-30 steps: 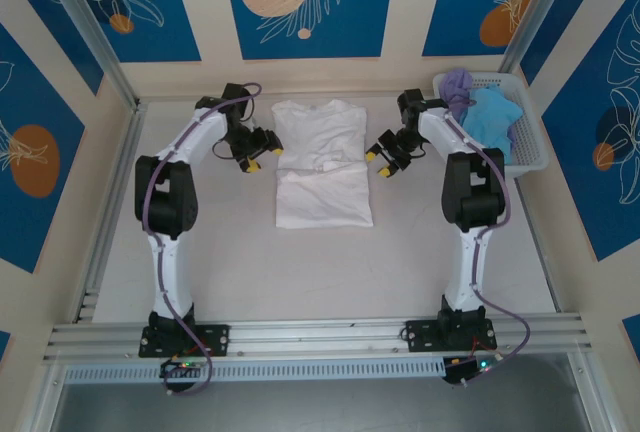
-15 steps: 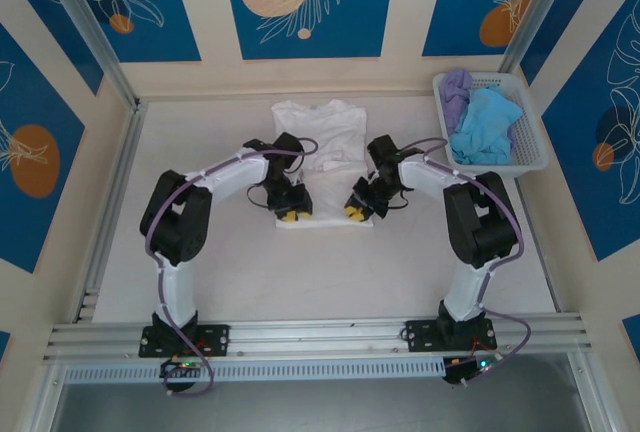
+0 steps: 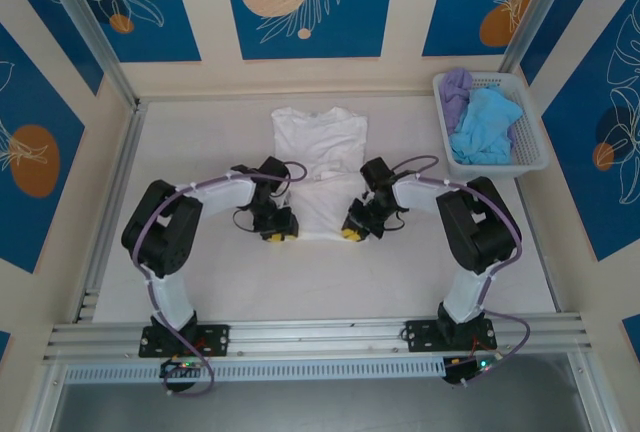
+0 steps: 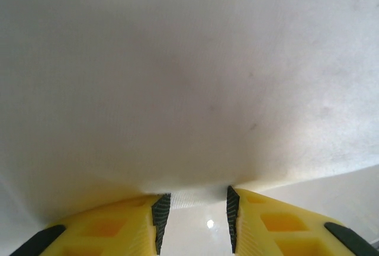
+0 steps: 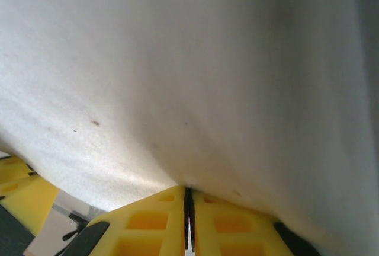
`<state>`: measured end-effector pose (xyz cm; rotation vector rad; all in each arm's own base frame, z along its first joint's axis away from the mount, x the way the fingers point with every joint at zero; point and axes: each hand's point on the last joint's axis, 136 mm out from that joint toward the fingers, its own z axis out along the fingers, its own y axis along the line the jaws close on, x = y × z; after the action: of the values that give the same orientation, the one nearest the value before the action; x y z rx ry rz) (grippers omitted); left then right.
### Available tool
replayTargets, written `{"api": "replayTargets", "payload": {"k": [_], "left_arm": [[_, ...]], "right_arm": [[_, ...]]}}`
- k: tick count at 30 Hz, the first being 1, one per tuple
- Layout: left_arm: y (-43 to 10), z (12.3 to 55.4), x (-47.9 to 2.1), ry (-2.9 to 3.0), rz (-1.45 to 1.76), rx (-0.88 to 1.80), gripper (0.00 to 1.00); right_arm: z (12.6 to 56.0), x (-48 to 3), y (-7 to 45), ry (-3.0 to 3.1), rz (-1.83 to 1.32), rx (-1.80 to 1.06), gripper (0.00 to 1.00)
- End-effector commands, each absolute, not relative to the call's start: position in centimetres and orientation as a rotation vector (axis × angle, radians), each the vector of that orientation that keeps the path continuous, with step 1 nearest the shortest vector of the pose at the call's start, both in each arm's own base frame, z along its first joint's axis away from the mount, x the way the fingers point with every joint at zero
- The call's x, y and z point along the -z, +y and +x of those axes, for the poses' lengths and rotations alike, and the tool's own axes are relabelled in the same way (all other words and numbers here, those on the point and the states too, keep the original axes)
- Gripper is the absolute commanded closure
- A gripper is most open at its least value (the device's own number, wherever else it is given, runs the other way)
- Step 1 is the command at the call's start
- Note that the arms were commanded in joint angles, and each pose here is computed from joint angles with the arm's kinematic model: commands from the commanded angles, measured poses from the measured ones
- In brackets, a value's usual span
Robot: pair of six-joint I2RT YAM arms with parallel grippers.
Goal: Fold and stack the t-shirts
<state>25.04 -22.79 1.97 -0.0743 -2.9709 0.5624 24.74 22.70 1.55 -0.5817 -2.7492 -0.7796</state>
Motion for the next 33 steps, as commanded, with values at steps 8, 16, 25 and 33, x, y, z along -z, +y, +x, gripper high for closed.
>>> {"api": "replayTargets", "payload": {"k": [8,16,25,33], "left_arm": [[-17.5,16.7,-1.9,-2.860,-0.033,-0.412,0.62],[-19.7,18.3,-7.8,-2.910,-0.027,-0.608,0.59],[-24.8,23.4,-7.8,-2.875,0.083,-0.828,0.59],[-25.9,26.7,-5.3,-2.913,0.132,-0.791,0.59]], "right_arm": [[14.4,1.1,20.5,-2.778,-0.479,0.450,0.86],[15.0,-2.6,21.4,-2.924,-0.331,0.463,0.83],[20.4,-4.8,22.9,-2.945,-0.405,0.528,0.87],[24.8,-3.6,23.4,-2.902,-0.477,0.491,0.91]]}}
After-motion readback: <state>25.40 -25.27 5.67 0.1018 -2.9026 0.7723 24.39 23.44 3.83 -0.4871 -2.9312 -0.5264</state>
